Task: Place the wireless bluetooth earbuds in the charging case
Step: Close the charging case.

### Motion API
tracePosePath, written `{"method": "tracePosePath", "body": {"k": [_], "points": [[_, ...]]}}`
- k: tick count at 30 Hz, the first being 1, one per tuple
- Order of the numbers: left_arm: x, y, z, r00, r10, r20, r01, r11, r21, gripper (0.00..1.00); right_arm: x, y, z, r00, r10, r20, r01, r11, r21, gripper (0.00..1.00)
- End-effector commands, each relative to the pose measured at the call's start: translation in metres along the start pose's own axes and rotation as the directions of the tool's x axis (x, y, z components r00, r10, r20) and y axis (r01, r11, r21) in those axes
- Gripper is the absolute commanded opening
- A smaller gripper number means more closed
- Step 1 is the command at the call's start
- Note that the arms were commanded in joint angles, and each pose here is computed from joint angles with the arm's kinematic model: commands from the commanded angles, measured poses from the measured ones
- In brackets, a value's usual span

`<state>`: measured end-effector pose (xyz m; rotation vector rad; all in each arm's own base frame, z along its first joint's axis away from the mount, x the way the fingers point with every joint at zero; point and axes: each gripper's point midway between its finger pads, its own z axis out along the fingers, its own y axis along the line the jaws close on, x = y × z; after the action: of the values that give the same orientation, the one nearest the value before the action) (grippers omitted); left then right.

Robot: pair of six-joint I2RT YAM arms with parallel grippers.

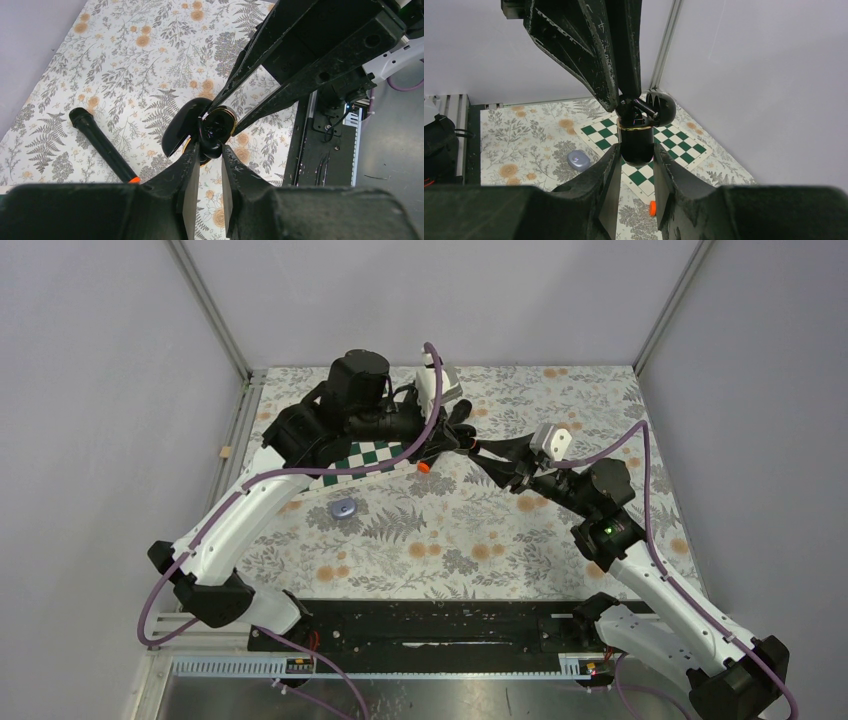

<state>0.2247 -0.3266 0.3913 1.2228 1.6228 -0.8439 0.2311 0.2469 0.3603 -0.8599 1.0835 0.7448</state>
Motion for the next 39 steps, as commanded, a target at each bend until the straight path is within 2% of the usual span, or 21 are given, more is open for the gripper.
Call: {"method": "tracePosePath", "body": {"k": [1,8,15,18,22,24,28,33,39], "points": [[-0.006,-0.005,0.004,0.999,0.034,0.019,-0.035,0.999,0.038,0.13,-0.023,0.000,0.001,0.997,-0.039,0.066,0.039,0.999,0.008,0.00],[-0.009,-0.007,-0.005,0.996,0.086,0.018,-0.087,0.995,0.039,0.00,-0.020,0.000,0.000,0.997,-0.043,0.059,0.043,0.999,0.008,0.00],[-0.010,-0.008,-0.008,0.992,0.122,0.023,-0.123,0.991,0.044,0.00,-0.020,0.001,0.000,0.997,-0.045,0.060,0.045,0.999,0.004,0.00],[-0.013,-0.012,-0.019,0.969,0.248,0.013,-0.248,0.966,0.073,0.00,-0.018,0.003,-0.001,0.997,-0.056,0.051,0.056,0.998,-0.009,0.00],[-0.009,-0.018,-0.036,0.903,0.429,-0.023,-0.423,0.897,0.130,0.00,-0.011,0.011,-0.004,0.994,-0.100,0.043,0.102,0.993,-0.052,0.00],[-0.004,-0.023,-0.043,0.853,0.520,-0.047,-0.507,0.846,0.165,0.00,-0.009,0.014,-0.005,0.990,-0.133,0.040,0.135,0.988,-0.076,0.00],[0.009,-0.033,-0.048,0.720,0.688,-0.090,-0.654,0.716,0.243,0.00,-0.004,0.025,-0.005,0.978,-0.206,0.040,0.209,0.966,-0.153,0.00],[0.016,-0.036,-0.042,0.552,0.823,-0.135,-0.768,0.565,0.301,0.00,0.002,0.033,-0.004,0.968,-0.249,0.028,0.249,0.944,-0.214,0.00],[0.017,-0.033,-0.038,0.488,0.849,-0.203,-0.783,0.528,0.329,0.00,0.003,0.037,-0.004,0.970,-0.243,0.008,0.238,0.940,-0.246,0.00]]}}
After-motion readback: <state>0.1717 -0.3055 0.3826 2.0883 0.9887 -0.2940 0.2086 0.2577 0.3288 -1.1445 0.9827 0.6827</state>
